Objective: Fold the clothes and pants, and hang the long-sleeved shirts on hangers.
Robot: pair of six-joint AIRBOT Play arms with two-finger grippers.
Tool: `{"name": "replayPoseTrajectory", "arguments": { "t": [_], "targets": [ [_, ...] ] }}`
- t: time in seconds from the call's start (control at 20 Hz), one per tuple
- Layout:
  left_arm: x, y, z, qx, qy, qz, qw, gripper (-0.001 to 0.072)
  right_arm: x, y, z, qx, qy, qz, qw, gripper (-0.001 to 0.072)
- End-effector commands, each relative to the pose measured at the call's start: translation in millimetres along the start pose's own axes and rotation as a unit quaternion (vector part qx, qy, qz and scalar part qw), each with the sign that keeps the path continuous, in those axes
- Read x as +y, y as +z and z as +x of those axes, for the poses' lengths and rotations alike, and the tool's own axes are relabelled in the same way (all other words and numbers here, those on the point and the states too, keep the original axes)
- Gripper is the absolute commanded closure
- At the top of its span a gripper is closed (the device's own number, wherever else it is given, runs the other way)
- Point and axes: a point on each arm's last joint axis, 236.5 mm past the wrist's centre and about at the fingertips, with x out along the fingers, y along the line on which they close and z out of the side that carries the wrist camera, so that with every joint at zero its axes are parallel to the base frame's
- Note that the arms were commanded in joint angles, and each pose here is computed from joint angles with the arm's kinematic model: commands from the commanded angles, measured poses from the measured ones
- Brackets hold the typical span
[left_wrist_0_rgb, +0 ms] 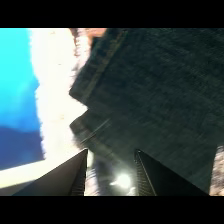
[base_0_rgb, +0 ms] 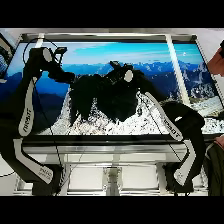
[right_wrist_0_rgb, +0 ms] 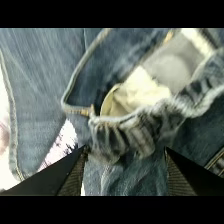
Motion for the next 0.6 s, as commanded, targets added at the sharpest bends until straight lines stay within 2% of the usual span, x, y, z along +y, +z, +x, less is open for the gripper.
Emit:
{"name": "replayPoseTrajectory", "arguments": {
  "t": [0.0, 0.05, 0.1, 0.15, 0.2, 0.25, 0.3, 0.55],
  "targets": [
    [-13.5, 7.4, 14.9, -0.01, -0.034, -0.012, 0.999, 0.0349, 9.2, -4.8, 6.2, 0.004, -0.011, -0.015, 1.0, 0.0163],
    [-19.3, 13.0, 18.5, -0.02, -0.047, -0.018, 0.999, 0.0349, 13.7, -0.9, 10.3, -0.008, -0.011, -0.016, 1.0, 0.0185],
    [-25.8, 20.0, 21.0, -0.033, -0.062, -0.025, 0.997, 0.0349, 17.3, 2.8, 16.3, -0.02, -0.012, -0.019, 1.0, 0.0307],
    [-30.7, 26.9, 22.9, -0.046, -0.075, -0.031, 0.996, 0.0348, 18.2, 6.8, 22.5, -0.031, -0.012, -0.015, 0.999, 0.0381],
    [-32.5, 34.7, 23.8, -0.061, -0.08, -0.036, 0.994, 0.034, 16.4, 10.1, 28.3, -0.04, -0.013, -0.008, 0.999, 0.0507],
    [-34.7, 43.5, 24.6, -0.079, -0.082, -0.038, 0.993, 0.0265, 14.5, 12.4, 31.3, -0.046, -0.013, 0.0, 0.999, 0.0646],
    [-32.8, 52.8, 25.8, -0.097, -0.078, -0.045, 0.991, 0.0201, 10.9, 15.0, 30.1, -0.05, -0.014, 0.005, 0.999, 0.0684],
    [-21.7, 78.9, 46.5, -0.147, -0.067, -0.074, 0.984, 0.0201, 0.6, 38.6, -11.3, -0.046, -0.015, -0.003, 0.999, 0.0685]
  ]
}}
